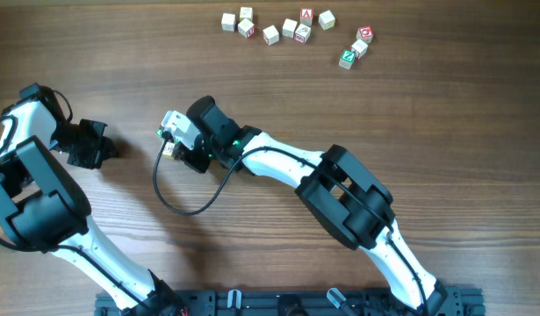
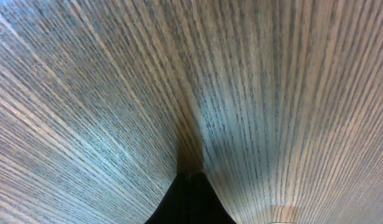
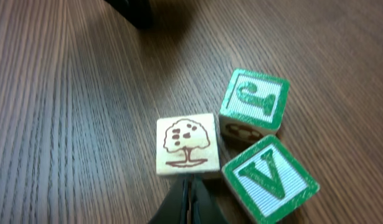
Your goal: Form a circle
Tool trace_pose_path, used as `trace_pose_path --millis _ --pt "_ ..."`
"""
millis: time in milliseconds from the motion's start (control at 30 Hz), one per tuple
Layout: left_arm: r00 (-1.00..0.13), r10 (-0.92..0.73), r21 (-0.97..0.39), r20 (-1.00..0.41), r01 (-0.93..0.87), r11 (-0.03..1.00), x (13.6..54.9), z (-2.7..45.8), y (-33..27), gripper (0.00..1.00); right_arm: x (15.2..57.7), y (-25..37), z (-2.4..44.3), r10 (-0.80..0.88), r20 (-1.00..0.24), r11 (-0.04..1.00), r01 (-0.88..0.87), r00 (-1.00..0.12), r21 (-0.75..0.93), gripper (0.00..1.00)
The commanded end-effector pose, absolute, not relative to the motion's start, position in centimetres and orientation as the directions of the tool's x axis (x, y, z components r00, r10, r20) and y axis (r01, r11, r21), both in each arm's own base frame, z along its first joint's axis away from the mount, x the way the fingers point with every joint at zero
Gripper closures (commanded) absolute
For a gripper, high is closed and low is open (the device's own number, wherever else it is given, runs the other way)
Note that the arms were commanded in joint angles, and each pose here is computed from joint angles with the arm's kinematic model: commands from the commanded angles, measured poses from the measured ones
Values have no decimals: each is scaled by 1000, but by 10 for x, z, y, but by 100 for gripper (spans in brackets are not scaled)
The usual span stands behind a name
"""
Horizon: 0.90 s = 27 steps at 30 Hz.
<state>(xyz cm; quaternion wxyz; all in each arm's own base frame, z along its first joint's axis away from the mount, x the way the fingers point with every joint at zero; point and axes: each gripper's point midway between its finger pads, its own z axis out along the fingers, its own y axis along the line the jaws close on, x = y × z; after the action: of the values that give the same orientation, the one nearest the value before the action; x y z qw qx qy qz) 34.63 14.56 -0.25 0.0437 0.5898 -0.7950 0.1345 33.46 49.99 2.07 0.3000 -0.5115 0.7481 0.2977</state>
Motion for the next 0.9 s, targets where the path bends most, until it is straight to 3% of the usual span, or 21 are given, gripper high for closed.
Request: trace_pose_path --millis 0,100,267,700,867 --pt "-292 -932 -164 213 -952 260 347 0 147 96 333 493 25 -599 -735 317 -937 -317 146 95" --pt "-292 -933 -164 213 -952 260 347 0 147 96 339 485 33 -603 -726 344 -929 -329 135 96" --pt "-292 -932 -164 213 -952 260 347 0 147 96 376 459 55 -538 -726 493 -858 -429 141 96" --pt "-294 -932 -164 212 -951 263 347 0 147 96 430 396 71 -448 -704 642 -746 -550 174 96" --pt "-366 -919 -221 147 -918 330 358 15 152 96 460 340 92 -389 -688 739 -653 -613 164 95"
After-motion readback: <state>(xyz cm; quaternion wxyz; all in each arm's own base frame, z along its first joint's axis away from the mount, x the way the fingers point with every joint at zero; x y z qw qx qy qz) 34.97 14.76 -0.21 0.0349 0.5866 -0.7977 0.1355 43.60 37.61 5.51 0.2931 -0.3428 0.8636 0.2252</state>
